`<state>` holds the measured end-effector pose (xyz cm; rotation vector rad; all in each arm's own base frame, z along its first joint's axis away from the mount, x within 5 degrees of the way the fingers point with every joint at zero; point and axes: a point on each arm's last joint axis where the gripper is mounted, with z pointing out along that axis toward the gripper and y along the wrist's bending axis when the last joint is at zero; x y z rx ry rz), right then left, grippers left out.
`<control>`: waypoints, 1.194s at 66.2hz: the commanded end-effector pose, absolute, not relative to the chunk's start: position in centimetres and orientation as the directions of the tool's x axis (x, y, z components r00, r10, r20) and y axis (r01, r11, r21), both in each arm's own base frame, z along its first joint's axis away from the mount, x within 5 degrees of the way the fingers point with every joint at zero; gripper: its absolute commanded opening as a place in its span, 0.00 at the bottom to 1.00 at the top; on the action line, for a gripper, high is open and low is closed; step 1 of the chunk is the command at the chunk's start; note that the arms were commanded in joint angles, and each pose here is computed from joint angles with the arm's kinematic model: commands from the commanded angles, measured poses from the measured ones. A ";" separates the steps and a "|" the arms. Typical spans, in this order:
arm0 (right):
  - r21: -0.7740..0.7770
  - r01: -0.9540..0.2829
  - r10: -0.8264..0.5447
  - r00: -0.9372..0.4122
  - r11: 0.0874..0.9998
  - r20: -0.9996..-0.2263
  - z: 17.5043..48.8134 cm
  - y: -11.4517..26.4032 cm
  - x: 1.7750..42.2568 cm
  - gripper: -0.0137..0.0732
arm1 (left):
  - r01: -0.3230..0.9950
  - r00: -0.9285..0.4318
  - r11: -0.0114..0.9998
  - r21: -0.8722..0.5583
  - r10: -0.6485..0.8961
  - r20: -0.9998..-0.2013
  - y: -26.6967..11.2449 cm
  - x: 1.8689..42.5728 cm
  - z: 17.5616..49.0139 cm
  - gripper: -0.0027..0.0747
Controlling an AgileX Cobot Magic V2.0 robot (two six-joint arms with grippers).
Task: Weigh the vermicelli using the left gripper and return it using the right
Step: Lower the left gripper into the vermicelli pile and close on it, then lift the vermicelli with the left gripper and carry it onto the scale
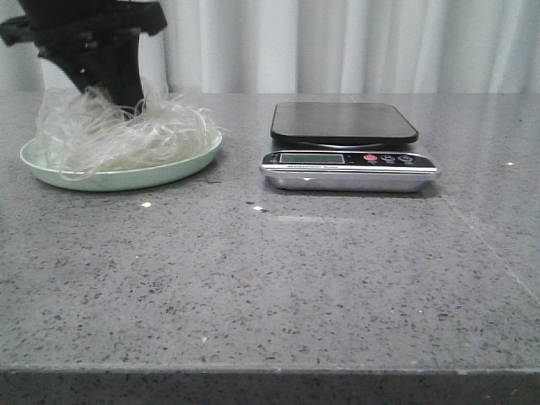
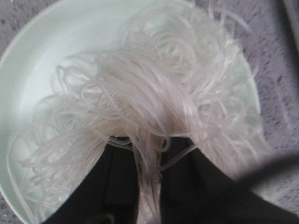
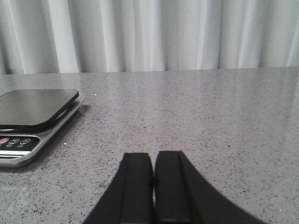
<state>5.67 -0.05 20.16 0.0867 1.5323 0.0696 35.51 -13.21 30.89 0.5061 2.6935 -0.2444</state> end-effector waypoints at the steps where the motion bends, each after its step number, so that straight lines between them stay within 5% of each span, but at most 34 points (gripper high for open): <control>1: 0.100 0.008 0.098 0.135 0.995 -0.986 21.2 -0.1 5.4 0.36 | 0.414 -0.775 0.903 -0.116 0.282 -0.566 -13.9 34.9 36.9 0.20; 14: 0.100 0.008 0.098 0.135 0.995 -0.986 21.2 -0.1 5.4 0.36 | 0.498 -0.620 0.861 -0.101 0.273 -0.735 -16.4 33.9 43.4 0.20; 28: 0.100 0.008 0.098 0.135 0.995 -0.986 21.2 -0.1 5.4 0.36 | 0.580 -0.487 0.807 -0.108 0.237 -0.841 -19.8 32.6 46.0 0.20; 61: 0.100 0.008 0.098 0.135 0.995 -0.986 21.2 -0.1 5.4 0.36 | 0.608 -0.633 0.734 -0.302 0.218 -0.743 -27.2 36.6 37.3 0.21; 69: 0.100 0.008 0.098 0.135 0.995 -0.986 21.2 -0.1 5.4 0.36 | 0.602 -0.657 0.736 -0.310 0.236 -0.715 -27.5 37.0 36.0 0.32; 79: 0.100 0.008 0.098 0.135 0.995 -0.986 21.2 -0.1 5.4 0.36 | 0.601 -0.655 0.728 -0.329 0.213 -0.724 -27.6 37.0 36.4 0.61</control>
